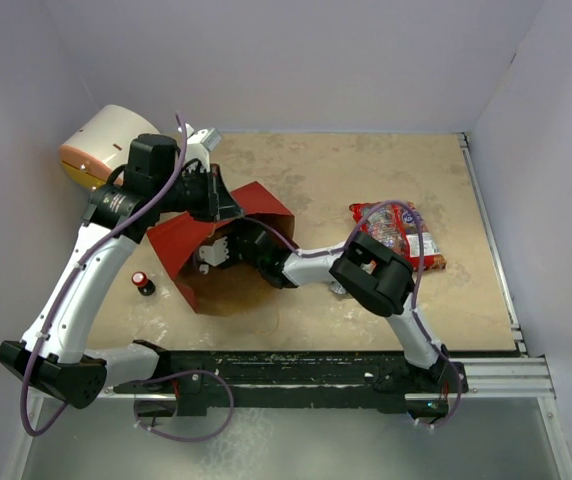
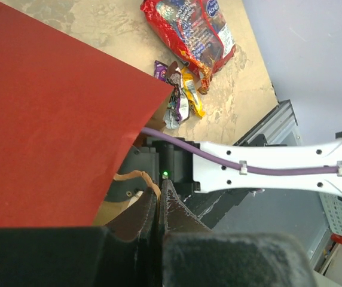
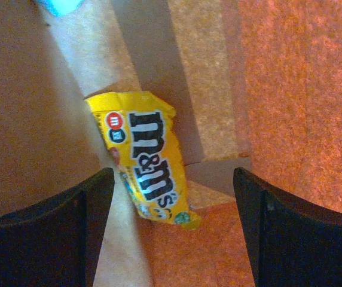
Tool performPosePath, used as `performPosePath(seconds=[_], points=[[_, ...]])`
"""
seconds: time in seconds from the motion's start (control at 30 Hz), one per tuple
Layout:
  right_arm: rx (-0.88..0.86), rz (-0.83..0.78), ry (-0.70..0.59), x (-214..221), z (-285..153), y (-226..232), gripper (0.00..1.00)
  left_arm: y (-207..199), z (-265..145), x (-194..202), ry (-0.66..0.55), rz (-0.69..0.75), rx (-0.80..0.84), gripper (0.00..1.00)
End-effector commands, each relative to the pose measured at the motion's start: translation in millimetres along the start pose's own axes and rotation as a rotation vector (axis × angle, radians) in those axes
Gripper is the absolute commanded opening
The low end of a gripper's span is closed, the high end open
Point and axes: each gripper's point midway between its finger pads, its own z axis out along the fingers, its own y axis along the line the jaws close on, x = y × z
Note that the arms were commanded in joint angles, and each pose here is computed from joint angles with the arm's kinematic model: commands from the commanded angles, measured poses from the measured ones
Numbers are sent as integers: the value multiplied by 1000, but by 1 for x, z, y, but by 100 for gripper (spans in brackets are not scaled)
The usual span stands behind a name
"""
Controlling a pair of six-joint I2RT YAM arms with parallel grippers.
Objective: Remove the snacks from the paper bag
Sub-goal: Take out the snack from the paper bag.
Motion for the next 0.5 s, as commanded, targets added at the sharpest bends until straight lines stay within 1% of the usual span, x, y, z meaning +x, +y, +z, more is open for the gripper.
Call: performPosePath(seconds=[0.0,0.13,0.3,0.37,0.47], points=[[96,-7,-15,-4,14,-38,82,-21,-9,-19,-52,74,73,0],[100,-8,-9,1,30,-41,81,-22,-8,-18,-38,77,83,0],[46,-12,-28,4,47,-27,78,-24,-7,-18,-25,79,94,0],[38,5,-15,10,51,-22,78,-24,-7,-18,-22,78,94,0],[29,45,-1,19,53,-19,74,-23,-7,-18,-20,72,86,0]])
